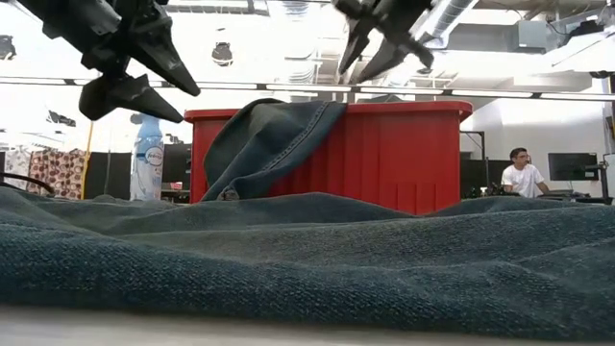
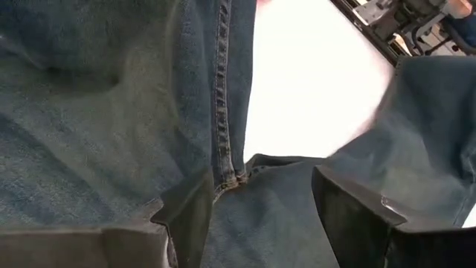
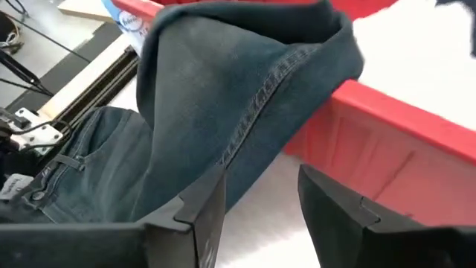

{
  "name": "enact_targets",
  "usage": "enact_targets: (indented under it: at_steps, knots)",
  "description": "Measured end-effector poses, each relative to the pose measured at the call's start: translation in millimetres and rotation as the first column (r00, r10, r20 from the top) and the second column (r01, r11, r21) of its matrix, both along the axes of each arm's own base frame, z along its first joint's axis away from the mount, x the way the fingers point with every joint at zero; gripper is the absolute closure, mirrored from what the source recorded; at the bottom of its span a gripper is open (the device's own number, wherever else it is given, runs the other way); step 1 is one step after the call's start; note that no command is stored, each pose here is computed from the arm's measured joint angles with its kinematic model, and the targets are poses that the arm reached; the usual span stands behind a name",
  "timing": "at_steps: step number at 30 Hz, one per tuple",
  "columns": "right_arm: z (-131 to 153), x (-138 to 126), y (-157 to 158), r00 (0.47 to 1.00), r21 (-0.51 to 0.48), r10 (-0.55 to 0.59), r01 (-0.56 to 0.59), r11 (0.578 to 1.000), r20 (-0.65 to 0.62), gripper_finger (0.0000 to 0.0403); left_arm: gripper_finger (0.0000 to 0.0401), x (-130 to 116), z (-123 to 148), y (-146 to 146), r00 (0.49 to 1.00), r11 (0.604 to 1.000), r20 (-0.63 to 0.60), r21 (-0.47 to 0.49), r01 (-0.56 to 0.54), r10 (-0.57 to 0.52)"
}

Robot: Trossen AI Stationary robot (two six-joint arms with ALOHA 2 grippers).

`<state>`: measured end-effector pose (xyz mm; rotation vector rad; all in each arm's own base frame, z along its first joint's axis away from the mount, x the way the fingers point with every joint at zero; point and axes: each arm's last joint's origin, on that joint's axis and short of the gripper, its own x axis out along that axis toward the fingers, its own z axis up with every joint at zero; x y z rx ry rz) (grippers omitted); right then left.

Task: Fold Laundry from Bin
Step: Fold the black pants from the red bin

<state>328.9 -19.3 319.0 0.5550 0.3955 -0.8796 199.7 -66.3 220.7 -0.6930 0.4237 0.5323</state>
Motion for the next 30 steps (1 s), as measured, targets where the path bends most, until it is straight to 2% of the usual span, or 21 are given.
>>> enact_targets:
  at_steps: [6,11,16,20,24,25,30]
  knots:
    - [-11,16,-22,1.0,-0.012,-0.018,0.019,1.0,0.015,0.0188,0.0182,-1,-1,0,1.0,1.0,-0.016,-0.003,0.006,-0.006]
    - [-26,26,-39,1.0,0.022,-0.008,0.008,1.0,-0.009,0.0186,0.0182,-3,-4,1,0.999,1.0,-0.05,0.009,0.004,-0.004]
    - [-29,37,-49,0.999,0.0,0.03,-0.03,1.0,0.035,0.0199,0.0182,-11,-18,5,0.979,0.996,-0.199,0.092,-0.017,0.035]
    - [-31,36,-50,0.999,0.018,0.013,-0.013,1.0,0.037,0.0256,0.0182,-17,-40,9,0.964,0.992,-0.249,0.107,-0.066,0.091]
    - [-28,34,-49,0.999,0.021,0.011,-0.012,1.0,0.032,0.037,0.0182,-27,-67,12,0.95,0.992,-0.288,0.075,-0.101,0.118]
    - [-27,33,-48,0.999,0.016,0.018,-0.019,1.0,0.029,0.0383,0.0182,-31,-75,14,0.943,0.991,-0.306,0.068,-0.113,0.129]
    - [-25,32,-42,0.999,0.022,0.031,-0.032,0.999,0.034,0.039,0.0182,-50,-107,21,0.921,0.979,-0.333,0.027,-0.203,0.201]
